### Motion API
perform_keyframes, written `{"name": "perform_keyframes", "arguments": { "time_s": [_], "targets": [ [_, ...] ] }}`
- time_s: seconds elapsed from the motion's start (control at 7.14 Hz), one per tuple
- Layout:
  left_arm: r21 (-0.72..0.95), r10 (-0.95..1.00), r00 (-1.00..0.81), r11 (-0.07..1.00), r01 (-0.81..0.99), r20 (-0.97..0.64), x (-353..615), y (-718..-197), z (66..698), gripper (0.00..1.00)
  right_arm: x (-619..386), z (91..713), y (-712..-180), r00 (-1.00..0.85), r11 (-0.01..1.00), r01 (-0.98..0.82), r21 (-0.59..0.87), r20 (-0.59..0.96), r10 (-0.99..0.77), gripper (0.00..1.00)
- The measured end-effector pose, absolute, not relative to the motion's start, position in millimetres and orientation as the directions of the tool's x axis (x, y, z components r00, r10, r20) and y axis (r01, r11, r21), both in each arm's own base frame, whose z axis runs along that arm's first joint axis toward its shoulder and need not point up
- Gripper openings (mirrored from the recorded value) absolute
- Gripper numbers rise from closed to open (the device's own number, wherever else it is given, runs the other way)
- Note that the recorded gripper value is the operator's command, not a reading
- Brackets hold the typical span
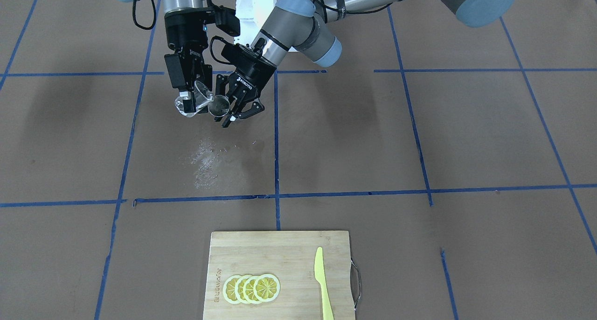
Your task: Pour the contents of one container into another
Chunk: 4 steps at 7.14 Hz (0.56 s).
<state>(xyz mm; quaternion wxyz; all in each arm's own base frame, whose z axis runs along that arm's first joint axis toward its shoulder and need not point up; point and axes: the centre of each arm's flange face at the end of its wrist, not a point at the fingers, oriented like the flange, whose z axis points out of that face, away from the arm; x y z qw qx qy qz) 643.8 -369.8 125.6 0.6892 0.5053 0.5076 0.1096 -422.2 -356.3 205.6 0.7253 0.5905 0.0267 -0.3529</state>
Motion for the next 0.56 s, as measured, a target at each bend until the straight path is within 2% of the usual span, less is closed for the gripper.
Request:
{"name": "perform_keyframes", "arguments": {
  "time_s": [0.56],
  "targets": [
    [0.808,0.664,0.461,0.465,0.361,-0.588,643.9,-369.9,125.7,0.0,-420.9,195.3,-356.7,0.747,0.039,0.556,0.83,-0.479,-0.46,0.0]
  ]
}}
